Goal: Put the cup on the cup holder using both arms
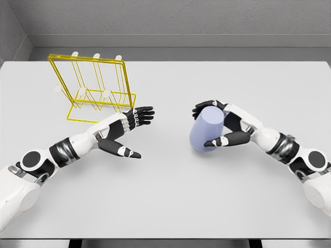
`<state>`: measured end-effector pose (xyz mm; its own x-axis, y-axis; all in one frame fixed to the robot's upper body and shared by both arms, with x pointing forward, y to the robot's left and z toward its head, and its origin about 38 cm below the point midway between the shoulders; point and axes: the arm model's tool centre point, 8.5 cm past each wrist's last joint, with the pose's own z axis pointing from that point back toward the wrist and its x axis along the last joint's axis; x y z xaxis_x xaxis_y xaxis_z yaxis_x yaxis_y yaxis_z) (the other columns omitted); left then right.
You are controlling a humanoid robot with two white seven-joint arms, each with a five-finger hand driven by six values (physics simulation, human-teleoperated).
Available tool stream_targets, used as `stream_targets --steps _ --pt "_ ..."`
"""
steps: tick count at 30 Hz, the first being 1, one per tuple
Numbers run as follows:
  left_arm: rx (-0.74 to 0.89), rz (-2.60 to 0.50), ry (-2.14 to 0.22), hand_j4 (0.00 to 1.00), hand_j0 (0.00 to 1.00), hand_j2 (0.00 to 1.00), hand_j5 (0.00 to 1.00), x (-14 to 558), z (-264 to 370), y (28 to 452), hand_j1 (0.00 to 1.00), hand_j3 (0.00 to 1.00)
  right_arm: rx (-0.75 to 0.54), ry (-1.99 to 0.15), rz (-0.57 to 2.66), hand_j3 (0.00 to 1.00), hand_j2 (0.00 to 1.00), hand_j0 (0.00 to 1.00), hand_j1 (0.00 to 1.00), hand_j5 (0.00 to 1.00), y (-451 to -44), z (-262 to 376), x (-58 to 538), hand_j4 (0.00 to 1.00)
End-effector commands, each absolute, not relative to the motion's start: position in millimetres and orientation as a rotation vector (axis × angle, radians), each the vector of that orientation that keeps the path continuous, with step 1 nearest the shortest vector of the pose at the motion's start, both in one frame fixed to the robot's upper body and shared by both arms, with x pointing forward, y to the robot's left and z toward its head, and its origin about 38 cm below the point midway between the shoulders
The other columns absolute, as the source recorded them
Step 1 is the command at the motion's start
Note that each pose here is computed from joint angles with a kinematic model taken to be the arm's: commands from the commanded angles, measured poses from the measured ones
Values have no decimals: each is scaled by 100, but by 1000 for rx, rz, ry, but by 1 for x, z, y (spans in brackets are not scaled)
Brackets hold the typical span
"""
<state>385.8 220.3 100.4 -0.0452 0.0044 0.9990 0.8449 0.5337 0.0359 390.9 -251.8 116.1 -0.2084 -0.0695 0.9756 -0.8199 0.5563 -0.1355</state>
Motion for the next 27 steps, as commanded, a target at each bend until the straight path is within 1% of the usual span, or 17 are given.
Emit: stream_targets --steps 1,4,9,21,27 --pt "-781 -786 -1483 100 100 100 100 388 104 220 100 100 780 -1651 809 74 74 74 74 74 -243 113 391 74" --pt "-779 -776 -1484 100 100 100 100 390 102 220 100 100 807 -1641 807 74 74 74 74 74 -231 108 390 74" --pt "-787 -767 -1483 100 100 100 100 390 99 215 100 100 811 -1630 826 74 74 74 74 74 -218 101 390 74" --pt "-771 -749 -1467 100 100 100 100 392 91 220 100 100 829 -1574 845 74 74 74 74 74 -196 81 394 74" --pt "-764 -717 -1467 100 100 100 100 394 85 222 100 100 836 -1565 847 74 74 74 74 74 -192 77 393 74"
